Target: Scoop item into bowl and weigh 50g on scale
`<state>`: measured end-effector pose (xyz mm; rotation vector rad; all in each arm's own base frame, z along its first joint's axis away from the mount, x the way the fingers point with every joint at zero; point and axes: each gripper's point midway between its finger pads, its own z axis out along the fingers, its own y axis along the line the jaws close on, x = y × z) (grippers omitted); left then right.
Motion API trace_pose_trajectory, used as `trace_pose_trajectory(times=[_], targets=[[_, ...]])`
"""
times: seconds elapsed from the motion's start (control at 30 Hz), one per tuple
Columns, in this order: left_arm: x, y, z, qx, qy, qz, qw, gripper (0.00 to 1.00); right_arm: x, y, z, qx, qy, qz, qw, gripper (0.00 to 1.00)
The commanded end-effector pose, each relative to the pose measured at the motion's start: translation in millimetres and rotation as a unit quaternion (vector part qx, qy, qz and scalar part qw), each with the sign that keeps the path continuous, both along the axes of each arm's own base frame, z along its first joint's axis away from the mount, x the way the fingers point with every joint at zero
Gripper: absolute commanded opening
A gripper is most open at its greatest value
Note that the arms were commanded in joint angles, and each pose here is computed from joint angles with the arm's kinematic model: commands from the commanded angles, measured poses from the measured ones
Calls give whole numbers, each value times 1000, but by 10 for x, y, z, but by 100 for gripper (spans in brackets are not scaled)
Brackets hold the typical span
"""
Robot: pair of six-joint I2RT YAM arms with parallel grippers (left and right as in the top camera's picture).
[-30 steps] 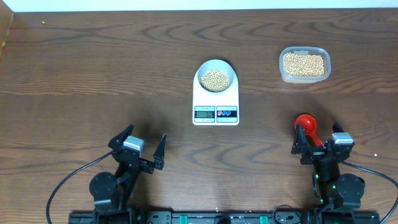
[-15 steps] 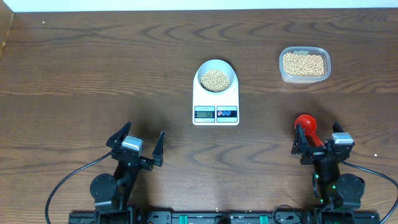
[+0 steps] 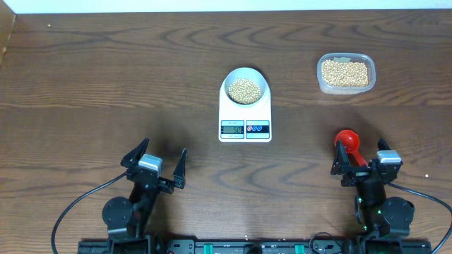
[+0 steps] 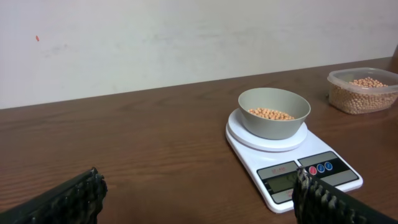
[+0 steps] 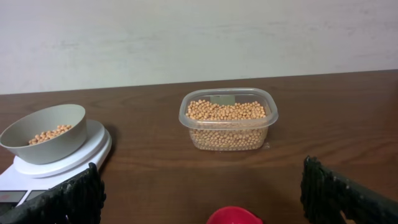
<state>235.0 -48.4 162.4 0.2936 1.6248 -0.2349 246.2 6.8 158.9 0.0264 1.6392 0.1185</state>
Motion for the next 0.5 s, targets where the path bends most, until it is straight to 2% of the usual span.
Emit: trace_pose_trajectory(times=[0.0,0.1,0.27,0.47], targets=[[13,39,-168,-27,30,14,999,98,-2,2,-5,-7,-1,0,1000,99],[35,115,-172,-47,36,39,997,98,-3,2,-3,-7,-1,0,1000,99],[53,189,-181,-46,37,61,996,98,-2,2,-5,-7,-1,0,1000,99],[54,194,-182,-46,37,63,996,98,-3,2,-3,-7,-1,0,1000,99]])
